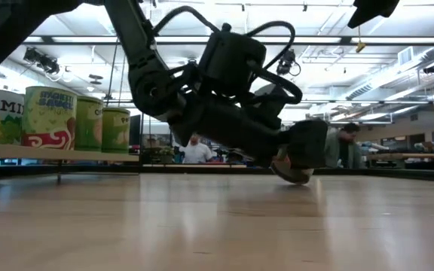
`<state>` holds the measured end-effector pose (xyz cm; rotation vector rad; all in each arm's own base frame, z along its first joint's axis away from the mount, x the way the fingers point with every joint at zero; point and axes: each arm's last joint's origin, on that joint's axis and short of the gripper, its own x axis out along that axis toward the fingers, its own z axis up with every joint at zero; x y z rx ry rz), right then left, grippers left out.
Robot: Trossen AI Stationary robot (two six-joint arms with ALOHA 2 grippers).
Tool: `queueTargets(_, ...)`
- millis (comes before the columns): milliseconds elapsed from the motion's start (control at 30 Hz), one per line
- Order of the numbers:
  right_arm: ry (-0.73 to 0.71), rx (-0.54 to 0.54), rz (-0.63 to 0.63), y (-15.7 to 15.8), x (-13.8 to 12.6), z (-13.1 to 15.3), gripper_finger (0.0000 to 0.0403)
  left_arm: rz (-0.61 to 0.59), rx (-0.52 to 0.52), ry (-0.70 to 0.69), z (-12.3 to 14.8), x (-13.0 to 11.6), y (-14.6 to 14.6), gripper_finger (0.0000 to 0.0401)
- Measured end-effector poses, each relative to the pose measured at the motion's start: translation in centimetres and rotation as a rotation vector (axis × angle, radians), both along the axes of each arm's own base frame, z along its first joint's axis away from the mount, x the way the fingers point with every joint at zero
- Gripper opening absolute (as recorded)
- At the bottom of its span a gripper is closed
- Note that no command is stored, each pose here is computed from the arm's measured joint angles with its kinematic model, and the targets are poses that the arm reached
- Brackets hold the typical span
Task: Pick and place cans onto a shelf
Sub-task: Put the small canned oranges on the shelf
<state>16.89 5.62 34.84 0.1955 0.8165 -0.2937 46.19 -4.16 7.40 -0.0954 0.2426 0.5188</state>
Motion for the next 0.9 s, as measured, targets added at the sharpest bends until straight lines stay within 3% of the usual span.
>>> queueTargets(433, 0.002, 0.004, 0.002, 0.0, 0.0, 0.0, 0.0245, -0.084, -0.003, 0.074, -0.5, 0.0, 0.5, 0.0315)
queueTargets(633, 0.003, 0.005, 0.003, 0.0, 0.0, 0.0, 0.0245, -0.112, -0.018, 0.148, 1.9, -0.4, 0.6, 0.0315)
queueTargets(800, 0.001, 0.000, -0.009, -0.2, 0.0, 0.0, 0.0245, -0.175, -0.170, 0.227, 2.6, -0.5, 1.3, 0.0315)
queueTargets(900, 0.001, 0.000, -0.018, -0.3, 0.1, 0.0, 0.0245, -0.180, -0.200, 0.282, 2.7, -0.3, 1.7, 0.0315)
